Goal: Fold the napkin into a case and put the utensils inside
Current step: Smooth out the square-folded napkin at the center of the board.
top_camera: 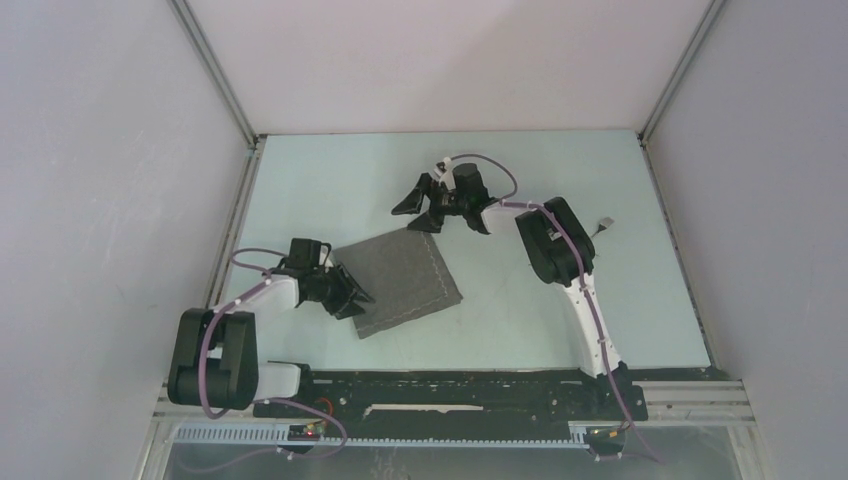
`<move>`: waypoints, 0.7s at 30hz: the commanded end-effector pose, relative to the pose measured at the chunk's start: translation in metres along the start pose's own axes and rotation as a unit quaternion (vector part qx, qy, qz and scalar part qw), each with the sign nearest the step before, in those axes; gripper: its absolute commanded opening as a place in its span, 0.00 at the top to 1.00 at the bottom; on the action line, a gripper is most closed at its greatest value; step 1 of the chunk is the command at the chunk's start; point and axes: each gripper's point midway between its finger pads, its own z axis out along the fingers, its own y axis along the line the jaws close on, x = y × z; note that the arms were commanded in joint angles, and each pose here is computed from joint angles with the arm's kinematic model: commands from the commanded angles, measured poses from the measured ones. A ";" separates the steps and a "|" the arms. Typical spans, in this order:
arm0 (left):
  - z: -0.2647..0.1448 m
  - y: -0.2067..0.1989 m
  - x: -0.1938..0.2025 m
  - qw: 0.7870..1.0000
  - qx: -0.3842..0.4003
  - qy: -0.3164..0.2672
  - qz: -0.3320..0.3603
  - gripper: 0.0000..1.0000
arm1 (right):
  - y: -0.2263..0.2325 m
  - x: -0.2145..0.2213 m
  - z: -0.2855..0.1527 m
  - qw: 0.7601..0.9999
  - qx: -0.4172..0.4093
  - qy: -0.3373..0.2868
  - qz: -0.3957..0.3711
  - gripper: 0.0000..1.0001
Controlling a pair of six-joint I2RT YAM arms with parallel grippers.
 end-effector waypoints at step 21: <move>-0.037 0.007 0.012 0.997 -0.004 -0.073 0.016 0.45 | 0.003 0.144 -0.181 0.947 0.318 0.035 -0.009 0.30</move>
